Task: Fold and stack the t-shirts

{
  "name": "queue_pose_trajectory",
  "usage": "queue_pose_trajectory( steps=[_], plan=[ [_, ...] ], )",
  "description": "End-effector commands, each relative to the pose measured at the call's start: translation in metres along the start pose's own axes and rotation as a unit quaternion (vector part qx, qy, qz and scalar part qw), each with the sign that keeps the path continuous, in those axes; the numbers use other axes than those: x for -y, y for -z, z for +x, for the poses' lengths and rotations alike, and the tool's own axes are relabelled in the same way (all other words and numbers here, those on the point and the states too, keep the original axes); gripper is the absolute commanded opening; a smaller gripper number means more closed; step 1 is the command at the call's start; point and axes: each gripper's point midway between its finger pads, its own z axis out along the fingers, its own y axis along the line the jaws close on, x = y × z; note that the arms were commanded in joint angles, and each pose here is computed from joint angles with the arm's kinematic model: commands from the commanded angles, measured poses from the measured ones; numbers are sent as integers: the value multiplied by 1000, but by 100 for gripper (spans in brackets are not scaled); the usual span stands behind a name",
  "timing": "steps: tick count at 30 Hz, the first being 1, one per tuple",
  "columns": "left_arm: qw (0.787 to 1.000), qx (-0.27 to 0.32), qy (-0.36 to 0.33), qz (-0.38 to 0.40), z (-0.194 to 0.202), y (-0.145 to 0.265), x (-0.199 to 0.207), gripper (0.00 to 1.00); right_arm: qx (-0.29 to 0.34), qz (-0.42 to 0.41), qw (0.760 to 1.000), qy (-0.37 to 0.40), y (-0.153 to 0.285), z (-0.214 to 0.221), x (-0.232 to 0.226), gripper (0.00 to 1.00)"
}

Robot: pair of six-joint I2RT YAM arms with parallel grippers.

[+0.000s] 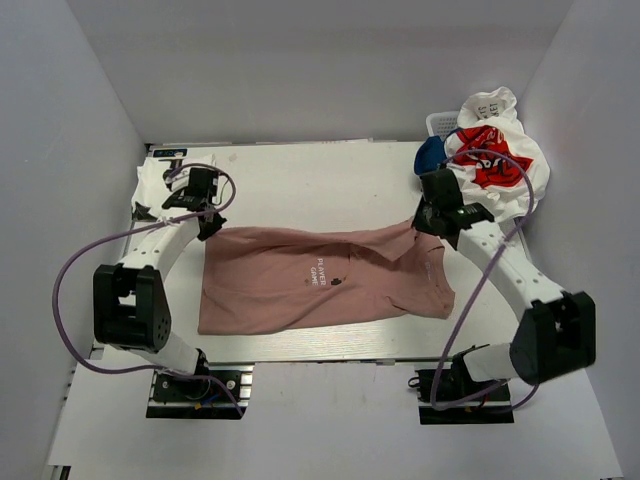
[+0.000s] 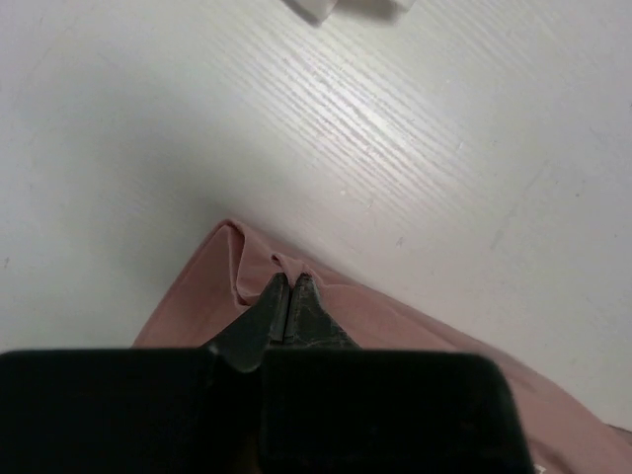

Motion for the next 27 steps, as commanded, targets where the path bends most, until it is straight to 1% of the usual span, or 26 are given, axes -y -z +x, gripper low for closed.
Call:
queue_pose_trajectory(
  steps=[1,5,9,10,12,14,15,16,17,18,19,20,21,22,23,24,25,26,27],
  plan=[
    [1000,24,6,-5,-3,15,-9,0,4,16,1000,-23,24,4,16,0],
    [999,32,20,-37,1,21,-28,0,-19,25,999,-24,37,18,26,0],
    [998,19,24,-53,19,20,-40,0,-54,26,998,-22,48,42,35,0],
    [998,10,22,-62,27,17,-46,0,-67,33,997,-19,46,57,43,0],
    [997,6,24,-74,32,16,-52,0,-80,27,996,-22,48,70,46,0],
    [996,2,32,-79,37,17,-56,0,-108,31,993,-22,45,96,54,0],
    [995,-12,23,-93,49,14,-65,0,-112,35,993,-28,44,101,56,0],
    [995,-17,22,-91,54,14,-68,1,-126,41,991,-27,41,116,61,0],
    [995,-23,19,-97,60,12,-72,5,-142,52,988,-25,38,130,67,0],
    [994,-35,18,-103,71,10,-77,9,-153,63,986,-32,36,140,73,9],
    [992,-51,23,-113,79,13,-82,16,-156,79,984,-32,35,146,80,26],
    [989,-63,27,-129,87,15,-90,51,-171,97,980,-31,34,158,88,55],
    [984,-69,36,-157,93,20,-102,87,-168,118,978,-36,33,160,96,64],
    [985,-66,38,-154,89,20,-99,88,-168,118,978,-35,33,160,96,68],
    [984,-67,41,-163,87,28,-104,100,-166,123,978,-32,33,158,97,72],
    [985,-54,53,-157,76,34,-99,100,-156,119,980,-32,32,147,92,81],
    [986,-49,56,-151,70,39,-96,100,-156,122,980,-28,34,142,91,87],
    [988,-40,67,-132,60,45,-87,100,-131,117,984,-24,35,121,85,89],
    [990,-35,70,-117,55,48,-81,100,-126,113,985,-20,36,115,82,90]
  ],
)
